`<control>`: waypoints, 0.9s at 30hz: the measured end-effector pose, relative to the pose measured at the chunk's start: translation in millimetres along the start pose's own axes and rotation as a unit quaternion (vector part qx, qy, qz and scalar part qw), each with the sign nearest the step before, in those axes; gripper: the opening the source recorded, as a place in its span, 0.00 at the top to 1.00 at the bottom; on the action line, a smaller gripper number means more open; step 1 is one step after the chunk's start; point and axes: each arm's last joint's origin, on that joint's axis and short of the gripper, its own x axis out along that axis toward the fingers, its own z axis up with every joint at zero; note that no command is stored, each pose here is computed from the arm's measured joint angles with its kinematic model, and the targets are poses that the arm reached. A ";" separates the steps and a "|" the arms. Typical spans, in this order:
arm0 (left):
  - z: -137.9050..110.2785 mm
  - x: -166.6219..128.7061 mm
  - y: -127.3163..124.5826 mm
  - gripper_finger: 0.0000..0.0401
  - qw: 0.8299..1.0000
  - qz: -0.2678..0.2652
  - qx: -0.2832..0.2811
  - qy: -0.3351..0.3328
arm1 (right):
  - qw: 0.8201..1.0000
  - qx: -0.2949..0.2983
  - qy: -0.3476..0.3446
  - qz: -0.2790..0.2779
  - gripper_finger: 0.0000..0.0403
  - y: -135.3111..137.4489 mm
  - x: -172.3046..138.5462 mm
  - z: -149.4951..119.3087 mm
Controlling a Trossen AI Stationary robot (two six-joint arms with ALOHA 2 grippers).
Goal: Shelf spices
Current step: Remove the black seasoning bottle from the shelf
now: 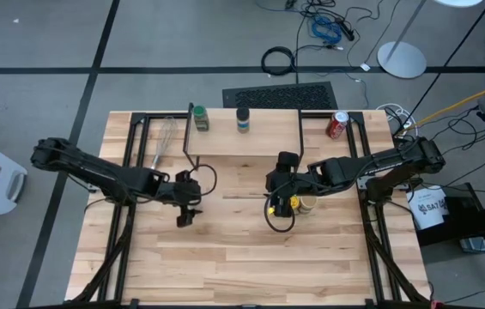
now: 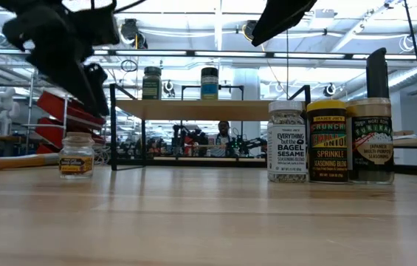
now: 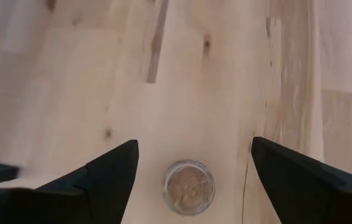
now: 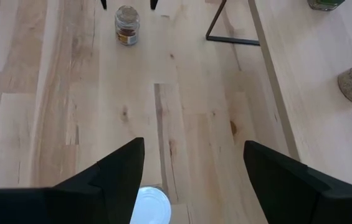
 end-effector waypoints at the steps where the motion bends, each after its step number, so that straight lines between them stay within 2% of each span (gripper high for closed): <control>1: 2.1 -4.3 0.2 0.20 1.000 0.003 0.000 0.001 | 1.000 0.000 0.000 0.000 0.35 0.0 0.0 0.0; 6: 19.6 -30.8 -0.4 0.20 1.000 0.012 0.000 -0.018 | 1.000 -0.001 0.000 0.000 0.35 -0.1 0.0 0.0; 9: 31.3 -46.9 -0.4 0.20 0.999 0.028 0.018 -0.036 | 1.000 -0.001 0.000 -0.001 0.35 -0.1 0.0 0.0; 16: 65.8 -85.2 7.9 0.20 0.982 0.131 0.072 -0.120 | 1.000 0.000 0.000 -0.001 0.35 -0.1 0.0 0.1; 21: 90.8 -112.4 22.9 0.20 0.970 0.162 0.075 -0.168 | 1.000 -0.001 0.000 -0.001 0.35 -0.1 0.0 0.1; 27: 112.8 -131.1 54.4 0.20 0.952 0.196 0.073 -0.225 | 1.000 0.000 -0.002 -0.001 0.35 -0.1 0.0 0.3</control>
